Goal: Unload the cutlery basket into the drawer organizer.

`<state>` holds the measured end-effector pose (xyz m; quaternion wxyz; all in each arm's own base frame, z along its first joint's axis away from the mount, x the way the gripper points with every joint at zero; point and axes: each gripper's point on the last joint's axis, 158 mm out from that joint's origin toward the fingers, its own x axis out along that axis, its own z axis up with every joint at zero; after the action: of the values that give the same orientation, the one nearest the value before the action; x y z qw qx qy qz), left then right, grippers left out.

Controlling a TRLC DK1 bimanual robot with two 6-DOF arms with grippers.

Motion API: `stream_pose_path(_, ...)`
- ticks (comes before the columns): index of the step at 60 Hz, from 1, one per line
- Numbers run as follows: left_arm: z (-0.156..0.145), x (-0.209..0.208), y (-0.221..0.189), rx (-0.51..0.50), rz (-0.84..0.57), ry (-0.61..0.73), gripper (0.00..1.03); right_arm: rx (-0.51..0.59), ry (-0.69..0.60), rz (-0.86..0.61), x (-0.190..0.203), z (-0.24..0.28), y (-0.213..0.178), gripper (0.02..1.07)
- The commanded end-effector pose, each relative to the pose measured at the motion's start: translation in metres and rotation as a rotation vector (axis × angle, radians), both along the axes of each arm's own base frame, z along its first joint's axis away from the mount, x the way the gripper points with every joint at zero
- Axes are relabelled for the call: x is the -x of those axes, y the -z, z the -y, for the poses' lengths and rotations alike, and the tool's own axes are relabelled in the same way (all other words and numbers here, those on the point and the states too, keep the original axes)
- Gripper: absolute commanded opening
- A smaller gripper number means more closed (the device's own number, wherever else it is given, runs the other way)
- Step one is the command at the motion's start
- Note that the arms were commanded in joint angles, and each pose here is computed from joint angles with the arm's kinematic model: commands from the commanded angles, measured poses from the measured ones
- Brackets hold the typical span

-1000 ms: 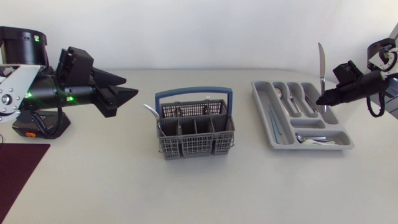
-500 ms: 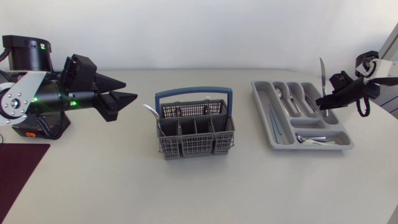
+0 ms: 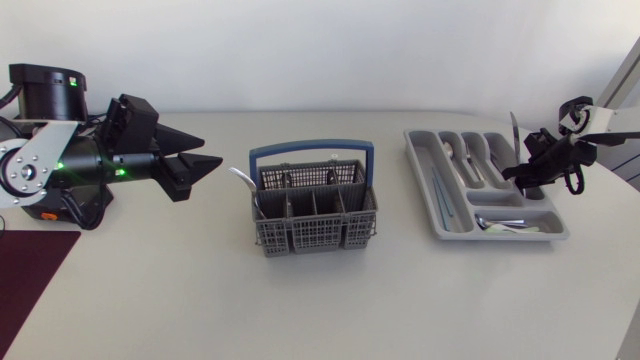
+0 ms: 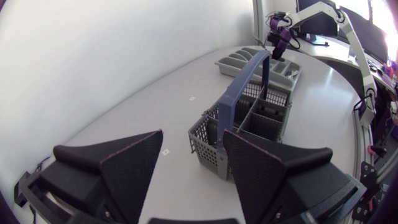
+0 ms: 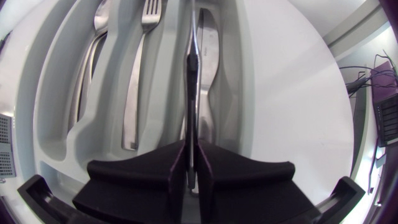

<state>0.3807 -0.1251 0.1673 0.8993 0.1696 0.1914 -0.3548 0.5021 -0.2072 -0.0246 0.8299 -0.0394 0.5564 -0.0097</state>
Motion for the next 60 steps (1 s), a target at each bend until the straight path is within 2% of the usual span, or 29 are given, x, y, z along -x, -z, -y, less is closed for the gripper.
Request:
stream_pose_path(1,0.003,0.008,0.009,-0.022,-0.001,0.024,0.69,-0.007,0.035,-0.021,-0.001,0.006,0.010,0.14)
stream_pose_path(14,0.004,0.016,0.014,-0.039,-0.001,0.040,0.69,-0.013,0.056,-0.033,-0.002,0.009,0.013,0.19)
stream_pose_path(20,0.004,0.018,0.014,-0.041,0.002,0.044,0.69,-0.013,0.060,-0.041,-0.004,0.010,0.015,0.33)
stream_pose_path(25,0.004,0.020,0.014,-0.044,0.005,0.048,0.69,-0.014,0.069,-0.039,-0.005,0.011,0.013,0.50)
stream_pose_path(32,0.004,0.024,0.016,-0.049,0.005,0.055,0.69,-0.017,0.073,-0.037,-0.003,0.010,0.008,0.65)
stream_pose_path(45,0.009,0.039,0.021,-0.090,0.042,0.122,0.69,-0.017,0.033,0.044,0.001,-0.009,-0.032,0.87)
stream_pose_path(60,0.015,0.038,0.009,-0.159,0.135,0.205,0.69,0.015,-0.088,0.114,0.015,-0.060,-0.068,0.92)
